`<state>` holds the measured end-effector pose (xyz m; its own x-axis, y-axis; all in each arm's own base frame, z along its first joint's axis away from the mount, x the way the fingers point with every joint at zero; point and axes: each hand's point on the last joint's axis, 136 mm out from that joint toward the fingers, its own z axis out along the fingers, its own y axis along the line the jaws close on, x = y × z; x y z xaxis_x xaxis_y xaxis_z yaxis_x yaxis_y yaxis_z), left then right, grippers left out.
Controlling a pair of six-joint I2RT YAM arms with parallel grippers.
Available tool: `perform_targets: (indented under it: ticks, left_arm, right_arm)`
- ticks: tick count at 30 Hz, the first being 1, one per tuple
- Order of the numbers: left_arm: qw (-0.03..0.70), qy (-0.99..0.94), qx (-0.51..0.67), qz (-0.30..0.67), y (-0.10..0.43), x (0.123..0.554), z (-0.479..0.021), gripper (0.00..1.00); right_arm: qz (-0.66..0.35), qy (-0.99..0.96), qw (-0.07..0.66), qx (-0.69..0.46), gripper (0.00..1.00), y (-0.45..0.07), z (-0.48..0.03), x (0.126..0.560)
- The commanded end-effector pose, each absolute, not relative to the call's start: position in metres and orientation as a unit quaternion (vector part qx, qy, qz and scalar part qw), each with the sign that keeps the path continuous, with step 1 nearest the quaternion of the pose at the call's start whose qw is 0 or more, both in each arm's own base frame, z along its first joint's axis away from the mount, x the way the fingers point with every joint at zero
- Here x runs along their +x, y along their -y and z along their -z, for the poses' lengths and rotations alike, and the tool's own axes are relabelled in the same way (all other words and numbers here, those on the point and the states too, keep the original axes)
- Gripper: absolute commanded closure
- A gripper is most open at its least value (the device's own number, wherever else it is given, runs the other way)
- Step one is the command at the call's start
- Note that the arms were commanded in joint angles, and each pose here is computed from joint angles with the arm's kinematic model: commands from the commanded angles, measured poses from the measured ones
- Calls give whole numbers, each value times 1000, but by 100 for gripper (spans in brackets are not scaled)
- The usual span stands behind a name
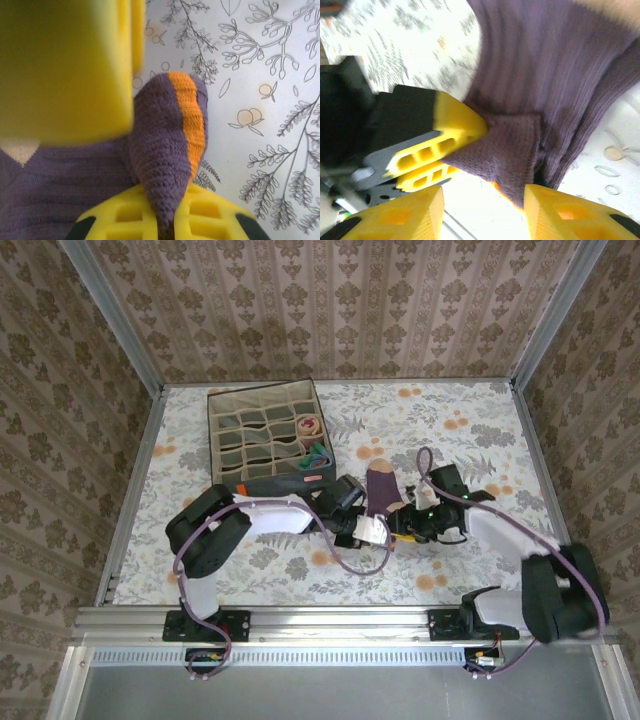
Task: Roll the socks
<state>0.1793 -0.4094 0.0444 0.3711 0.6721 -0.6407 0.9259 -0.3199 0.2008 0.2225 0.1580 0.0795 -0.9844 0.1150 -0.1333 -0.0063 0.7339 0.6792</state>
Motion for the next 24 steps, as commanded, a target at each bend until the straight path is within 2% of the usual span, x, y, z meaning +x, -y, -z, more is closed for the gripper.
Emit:
perform_targets:
  ticks: [1, 5, 8, 12, 19, 24]
  left_arm:
    - [154, -601, 720, 311, 389, 156, -35, 100]
    - [109, -653, 661, 354, 389, 163, -42, 100]
    - [58, -672, 631, 383, 389, 161, -43, 100]
    - [7, -696, 596, 400, 391, 165, -41, 100]
    - [-28, -712, 539, 449, 395, 175, -49, 100]
    - [-57, -717, 511, 471, 394, 178, -53, 100]
  right_arm:
    - [-335, -920, 204, 8, 57, -143, -100, 236]
    - [-347, -884, 313, -12, 58, -140, -116, 237]
    - [-355, -869, 342, -30, 55, -142, -113, 231]
    - [-364, -866, 338, -63, 52, -152, -109, 223]
    - [-351, -871, 328, -101, 46, -168, -103, 222]
    - [-343, -881, 307, -111, 46, -179, -92, 226]
